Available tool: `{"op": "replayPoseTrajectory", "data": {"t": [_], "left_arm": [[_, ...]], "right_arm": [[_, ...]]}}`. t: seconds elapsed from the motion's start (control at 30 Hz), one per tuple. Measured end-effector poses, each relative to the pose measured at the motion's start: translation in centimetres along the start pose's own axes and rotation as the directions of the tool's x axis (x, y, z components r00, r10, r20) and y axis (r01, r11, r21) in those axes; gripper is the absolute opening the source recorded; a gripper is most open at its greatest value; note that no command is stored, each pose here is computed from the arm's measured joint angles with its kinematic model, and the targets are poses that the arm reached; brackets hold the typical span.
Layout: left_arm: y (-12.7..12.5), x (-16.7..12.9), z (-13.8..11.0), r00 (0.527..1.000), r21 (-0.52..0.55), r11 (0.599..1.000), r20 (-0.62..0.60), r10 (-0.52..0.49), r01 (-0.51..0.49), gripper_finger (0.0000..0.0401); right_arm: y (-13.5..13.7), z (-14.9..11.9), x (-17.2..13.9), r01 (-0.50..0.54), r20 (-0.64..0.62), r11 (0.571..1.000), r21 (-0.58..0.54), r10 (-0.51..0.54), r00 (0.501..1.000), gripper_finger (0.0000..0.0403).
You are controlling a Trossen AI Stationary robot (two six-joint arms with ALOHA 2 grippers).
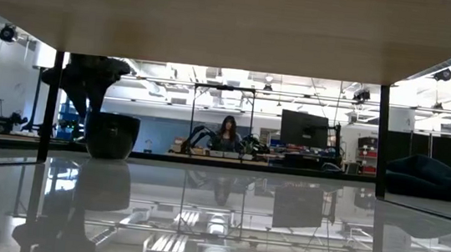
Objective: Stack small to large cups/mugs on shelf
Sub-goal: Put the black mug on the shelf
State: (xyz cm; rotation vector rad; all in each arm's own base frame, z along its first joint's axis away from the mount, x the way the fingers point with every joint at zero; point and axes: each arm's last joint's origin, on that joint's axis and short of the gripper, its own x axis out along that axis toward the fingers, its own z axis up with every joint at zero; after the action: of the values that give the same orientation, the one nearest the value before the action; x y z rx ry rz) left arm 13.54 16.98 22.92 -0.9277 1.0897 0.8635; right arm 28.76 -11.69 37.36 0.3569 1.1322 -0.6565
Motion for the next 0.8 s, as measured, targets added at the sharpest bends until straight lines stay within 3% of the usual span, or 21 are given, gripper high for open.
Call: {"op": "replayPoseTrajectory", "data": {"t": [0.2, 0.53, 0.67, 0.8], "left_arm": [[-0.2, -0.8, 0.3, 0.994, -0.015, 0.999, 0.107, -0.034, 0.036, 0.0152], [-0.1, 1.5, 1.2, 0.997, -0.045, 0.999, 0.083, -0.002, 0.006, 0.0149], [-0.3, 1.2, 1.7, 0.993, -0.031, 0.999, 0.115, -0.013, 0.016, 0.011], [-0.3, 1.2, 1.8, 0.993, -0.008, 1.0, 0.115, -0.008, 0.009, 0.0032]], "right_arm": [[0.0, 0.0, 0.0, 0.0, 0.0, 1.0, 0.0, 0.0, 1.0, 0.0192], [0.0, 0.0, 0.0, 0.001, 0.0, 1.0, 0.001, -0.001, 1.0, 0.0192], [0.0, 0.0, 0.0, 0.001, -0.001, 1.0, 0.006, -0.001, 1.0, 0.0192], [0.0, 0.0, 0.0, 0.001, -0.001, 1.0, 0.008, -0.001, 1.0, 0.0192]]}}
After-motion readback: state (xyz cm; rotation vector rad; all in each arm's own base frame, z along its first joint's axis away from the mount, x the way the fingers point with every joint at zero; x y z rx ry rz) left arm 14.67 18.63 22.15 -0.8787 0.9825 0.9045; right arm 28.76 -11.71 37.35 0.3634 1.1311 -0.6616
